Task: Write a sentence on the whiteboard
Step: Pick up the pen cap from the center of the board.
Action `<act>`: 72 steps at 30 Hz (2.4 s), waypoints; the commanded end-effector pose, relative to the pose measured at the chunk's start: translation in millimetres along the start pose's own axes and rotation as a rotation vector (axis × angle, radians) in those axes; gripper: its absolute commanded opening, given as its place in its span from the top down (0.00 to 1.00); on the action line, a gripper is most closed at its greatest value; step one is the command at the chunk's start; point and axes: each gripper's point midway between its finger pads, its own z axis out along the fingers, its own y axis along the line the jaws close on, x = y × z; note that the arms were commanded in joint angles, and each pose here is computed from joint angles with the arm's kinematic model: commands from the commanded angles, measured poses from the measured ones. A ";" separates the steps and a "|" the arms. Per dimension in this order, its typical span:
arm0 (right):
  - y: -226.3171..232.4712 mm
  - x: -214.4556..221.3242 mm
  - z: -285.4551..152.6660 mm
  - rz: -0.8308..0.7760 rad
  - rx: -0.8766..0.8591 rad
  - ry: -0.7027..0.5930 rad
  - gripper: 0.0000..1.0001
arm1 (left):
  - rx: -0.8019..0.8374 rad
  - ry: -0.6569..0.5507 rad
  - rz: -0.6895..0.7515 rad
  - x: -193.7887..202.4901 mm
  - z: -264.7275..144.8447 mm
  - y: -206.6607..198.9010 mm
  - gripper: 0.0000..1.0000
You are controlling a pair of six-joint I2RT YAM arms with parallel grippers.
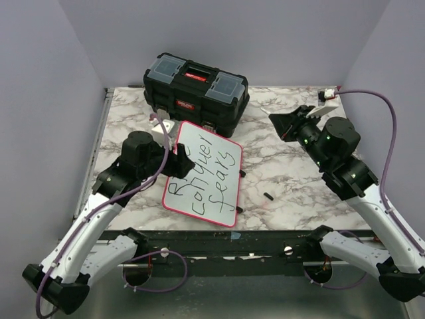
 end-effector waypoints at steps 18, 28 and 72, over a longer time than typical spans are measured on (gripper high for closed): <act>34.2 -81.8 -51.7 0.067 -0.087 -0.152 0.99 | 0.467 0.067 0.585 14.5 116.0 -150.4 0.34; 47.6 -115.9 -78.0 0.073 -0.132 -0.222 0.99 | 0.560 0.175 0.774 58.3 174.1 -193.8 0.40; 51.2 -105.4 -88.5 0.093 -0.170 -0.187 0.99 | 0.751 0.488 1.055 207.0 275.7 -183.0 0.52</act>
